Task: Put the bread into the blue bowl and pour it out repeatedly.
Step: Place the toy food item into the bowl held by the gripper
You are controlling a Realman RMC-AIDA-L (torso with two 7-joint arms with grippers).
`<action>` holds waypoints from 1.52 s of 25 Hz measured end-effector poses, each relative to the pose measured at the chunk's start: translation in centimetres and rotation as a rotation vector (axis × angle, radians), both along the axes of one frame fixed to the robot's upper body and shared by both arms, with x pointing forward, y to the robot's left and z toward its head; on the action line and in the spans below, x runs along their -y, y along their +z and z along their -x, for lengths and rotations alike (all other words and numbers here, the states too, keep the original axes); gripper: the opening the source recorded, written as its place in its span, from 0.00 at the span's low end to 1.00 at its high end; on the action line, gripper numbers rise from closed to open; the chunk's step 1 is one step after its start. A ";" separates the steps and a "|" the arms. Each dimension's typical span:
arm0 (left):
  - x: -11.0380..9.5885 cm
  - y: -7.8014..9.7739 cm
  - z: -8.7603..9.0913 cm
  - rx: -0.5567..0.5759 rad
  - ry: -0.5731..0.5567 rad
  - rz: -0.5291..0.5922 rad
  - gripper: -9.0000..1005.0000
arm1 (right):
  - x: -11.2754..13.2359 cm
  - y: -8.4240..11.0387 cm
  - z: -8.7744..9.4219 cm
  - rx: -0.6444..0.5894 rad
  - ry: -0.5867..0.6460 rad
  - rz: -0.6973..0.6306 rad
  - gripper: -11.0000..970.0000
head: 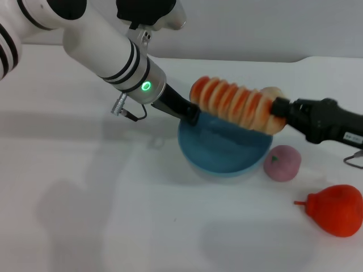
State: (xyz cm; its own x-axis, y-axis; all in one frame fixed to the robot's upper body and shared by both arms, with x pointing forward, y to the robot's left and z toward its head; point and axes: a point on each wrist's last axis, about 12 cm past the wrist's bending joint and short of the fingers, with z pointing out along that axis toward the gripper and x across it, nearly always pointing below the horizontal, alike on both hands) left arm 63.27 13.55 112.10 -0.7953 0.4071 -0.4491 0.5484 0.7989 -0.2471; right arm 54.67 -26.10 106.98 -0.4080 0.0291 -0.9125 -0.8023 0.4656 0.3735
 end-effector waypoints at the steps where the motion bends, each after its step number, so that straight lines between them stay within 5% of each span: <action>1: 0.0 0.0 0.0 0.000 0.000 0.000 0.01 | 0.0 0.0 0.0 0.000 0.000 0.000 0.09; 26: 1.1 0.8 0.3 -0.042 -0.035 0.040 0.01 | -1.2 -0.8 -1.0 -0.072 -0.016 0.048 0.09; 31: 1.0 0.9 0.3 -0.039 -0.038 0.036 0.01 | -0.9 -0.9 -0.6 -0.104 0.003 0.054 0.27; 38: 1.0 0.9 0.2 -0.031 -0.040 0.035 0.01 | 1.2 0.0 0.4 -0.081 -0.039 -0.029 0.28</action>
